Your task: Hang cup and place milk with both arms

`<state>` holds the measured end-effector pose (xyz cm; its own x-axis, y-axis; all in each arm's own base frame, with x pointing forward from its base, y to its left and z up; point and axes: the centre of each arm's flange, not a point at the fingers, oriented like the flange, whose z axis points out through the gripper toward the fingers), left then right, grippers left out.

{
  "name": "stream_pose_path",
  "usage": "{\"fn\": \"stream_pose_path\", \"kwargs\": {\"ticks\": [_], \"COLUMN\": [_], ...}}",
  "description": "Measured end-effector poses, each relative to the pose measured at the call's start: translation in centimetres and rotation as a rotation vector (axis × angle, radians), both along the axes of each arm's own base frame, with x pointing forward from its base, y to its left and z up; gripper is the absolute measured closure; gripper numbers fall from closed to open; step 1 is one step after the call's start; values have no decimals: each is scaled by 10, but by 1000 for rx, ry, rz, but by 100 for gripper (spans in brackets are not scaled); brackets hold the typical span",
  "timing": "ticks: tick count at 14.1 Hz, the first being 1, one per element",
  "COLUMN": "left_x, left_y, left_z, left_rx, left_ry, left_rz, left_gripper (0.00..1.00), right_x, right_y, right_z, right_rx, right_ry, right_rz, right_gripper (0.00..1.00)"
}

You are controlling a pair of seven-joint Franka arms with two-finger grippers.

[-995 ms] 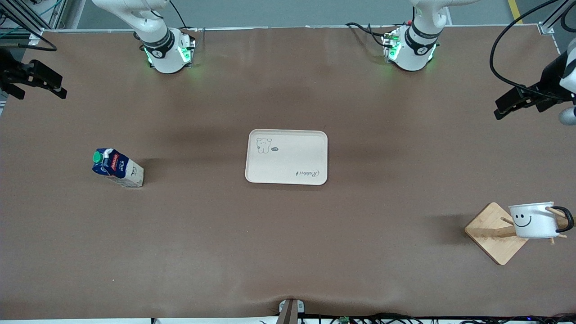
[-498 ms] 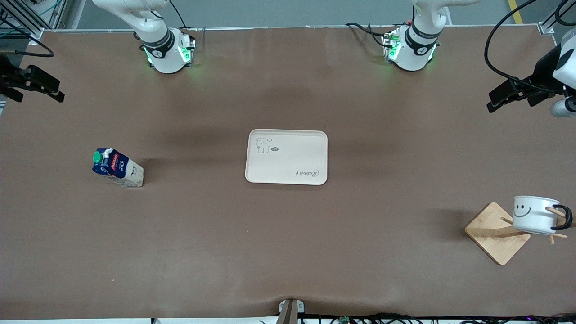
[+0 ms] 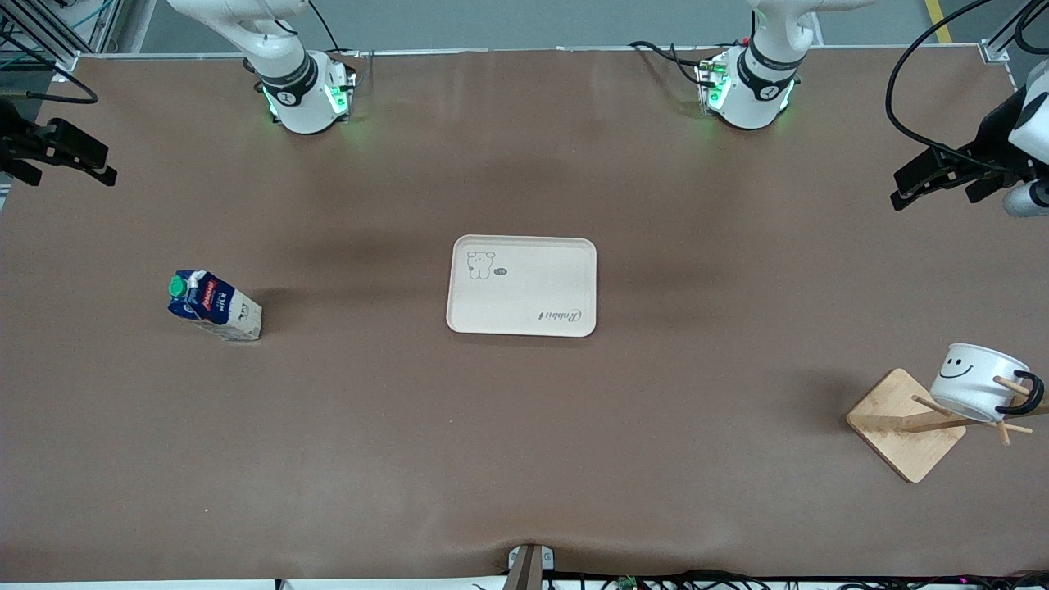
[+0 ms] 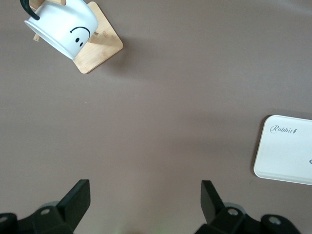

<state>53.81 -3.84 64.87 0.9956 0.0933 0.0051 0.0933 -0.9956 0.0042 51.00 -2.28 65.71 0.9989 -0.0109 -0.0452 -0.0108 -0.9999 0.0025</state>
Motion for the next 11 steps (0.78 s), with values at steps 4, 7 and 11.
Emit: {"fn": "stream_pose_path", "kwargs": {"ticks": [4,7,11], "left_x": [0,-1,-2], "left_y": [0,-3,-4], "left_z": [-4,-3,-1], "left_rx": [1,1,1], "left_ry": [8,6,1], "left_rz": [-1,-5,-8], "left_gripper": [0,0,0], "right_x": [0,1,1], "right_y": [-4,-12,-12], "right_z": [0,-2,-2], "right_rx": [0,0,0], "right_ry": [0,4,4], "right_rz": [-7,-23,-24], "right_gripper": [0,0,0]}}
